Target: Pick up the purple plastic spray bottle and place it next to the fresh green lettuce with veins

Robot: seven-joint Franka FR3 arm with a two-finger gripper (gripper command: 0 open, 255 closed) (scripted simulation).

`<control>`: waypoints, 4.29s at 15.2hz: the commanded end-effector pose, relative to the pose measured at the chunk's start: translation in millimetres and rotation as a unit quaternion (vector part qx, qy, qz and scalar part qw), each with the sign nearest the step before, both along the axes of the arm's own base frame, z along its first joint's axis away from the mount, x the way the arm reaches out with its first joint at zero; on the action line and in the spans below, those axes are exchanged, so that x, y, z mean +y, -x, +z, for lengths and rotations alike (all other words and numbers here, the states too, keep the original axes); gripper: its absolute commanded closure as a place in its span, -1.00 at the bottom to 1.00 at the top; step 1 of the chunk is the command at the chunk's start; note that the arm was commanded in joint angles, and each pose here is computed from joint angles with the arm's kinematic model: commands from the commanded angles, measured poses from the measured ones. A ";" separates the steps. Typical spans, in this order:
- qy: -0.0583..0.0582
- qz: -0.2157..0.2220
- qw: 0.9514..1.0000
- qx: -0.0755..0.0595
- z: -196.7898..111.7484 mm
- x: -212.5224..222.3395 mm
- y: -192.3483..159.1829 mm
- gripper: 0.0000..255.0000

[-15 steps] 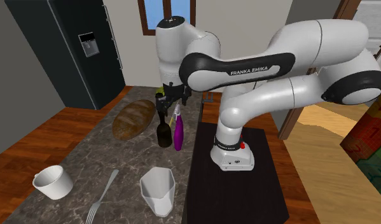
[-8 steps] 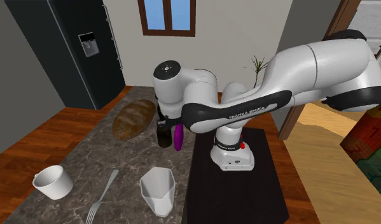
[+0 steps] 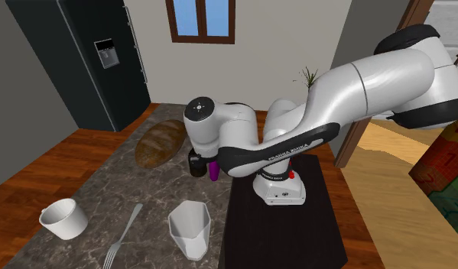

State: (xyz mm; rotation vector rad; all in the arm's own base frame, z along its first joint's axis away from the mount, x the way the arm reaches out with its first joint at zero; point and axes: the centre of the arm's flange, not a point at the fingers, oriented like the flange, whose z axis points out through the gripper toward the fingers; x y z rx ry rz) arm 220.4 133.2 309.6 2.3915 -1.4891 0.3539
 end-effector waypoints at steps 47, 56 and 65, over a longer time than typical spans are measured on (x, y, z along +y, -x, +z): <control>0.000 0.000 1.000 0.000 145.7 -3.1 -1.3 1.00; 0.000 0.000 1.000 0.000 193.2 -3.1 -1.3 1.00; 0.000 0.000 1.000 0.000 240.7 -3.1 -1.3 1.00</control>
